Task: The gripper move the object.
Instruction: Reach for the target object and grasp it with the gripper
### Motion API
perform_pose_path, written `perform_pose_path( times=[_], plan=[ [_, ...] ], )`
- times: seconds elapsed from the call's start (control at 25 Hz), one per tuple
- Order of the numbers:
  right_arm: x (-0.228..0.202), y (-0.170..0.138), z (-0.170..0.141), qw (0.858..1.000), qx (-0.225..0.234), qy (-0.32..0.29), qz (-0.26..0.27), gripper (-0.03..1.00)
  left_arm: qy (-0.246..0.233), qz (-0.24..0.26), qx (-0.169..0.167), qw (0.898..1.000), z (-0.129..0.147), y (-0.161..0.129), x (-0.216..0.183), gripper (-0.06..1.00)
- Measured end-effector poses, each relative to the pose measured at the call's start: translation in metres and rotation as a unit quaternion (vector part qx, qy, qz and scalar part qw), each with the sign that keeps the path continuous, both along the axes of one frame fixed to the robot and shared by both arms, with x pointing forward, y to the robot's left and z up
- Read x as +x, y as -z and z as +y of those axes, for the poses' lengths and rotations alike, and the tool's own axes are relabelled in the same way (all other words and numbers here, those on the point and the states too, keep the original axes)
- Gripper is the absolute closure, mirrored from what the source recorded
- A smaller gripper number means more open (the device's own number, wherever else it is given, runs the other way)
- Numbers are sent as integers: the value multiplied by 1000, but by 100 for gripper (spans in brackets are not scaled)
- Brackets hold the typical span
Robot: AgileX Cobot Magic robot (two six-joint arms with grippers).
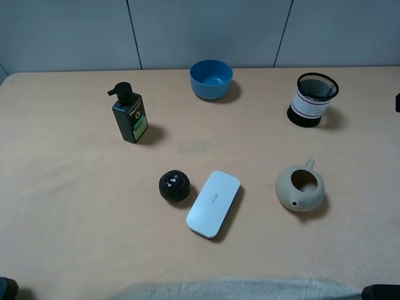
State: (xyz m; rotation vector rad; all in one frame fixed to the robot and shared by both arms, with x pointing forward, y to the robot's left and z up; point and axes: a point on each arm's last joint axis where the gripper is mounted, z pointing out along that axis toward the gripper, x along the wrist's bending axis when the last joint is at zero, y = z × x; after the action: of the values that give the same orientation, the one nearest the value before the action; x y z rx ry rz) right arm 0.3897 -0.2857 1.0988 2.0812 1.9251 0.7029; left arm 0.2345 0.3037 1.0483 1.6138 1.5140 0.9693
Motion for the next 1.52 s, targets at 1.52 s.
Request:
perform_pose_path(
  times=[1.52],
  plan=[
    [220, 57, -3, 995, 4, 10, 98, 27, 0, 0, 0, 1000, 0, 0, 0, 1]
  ],
)
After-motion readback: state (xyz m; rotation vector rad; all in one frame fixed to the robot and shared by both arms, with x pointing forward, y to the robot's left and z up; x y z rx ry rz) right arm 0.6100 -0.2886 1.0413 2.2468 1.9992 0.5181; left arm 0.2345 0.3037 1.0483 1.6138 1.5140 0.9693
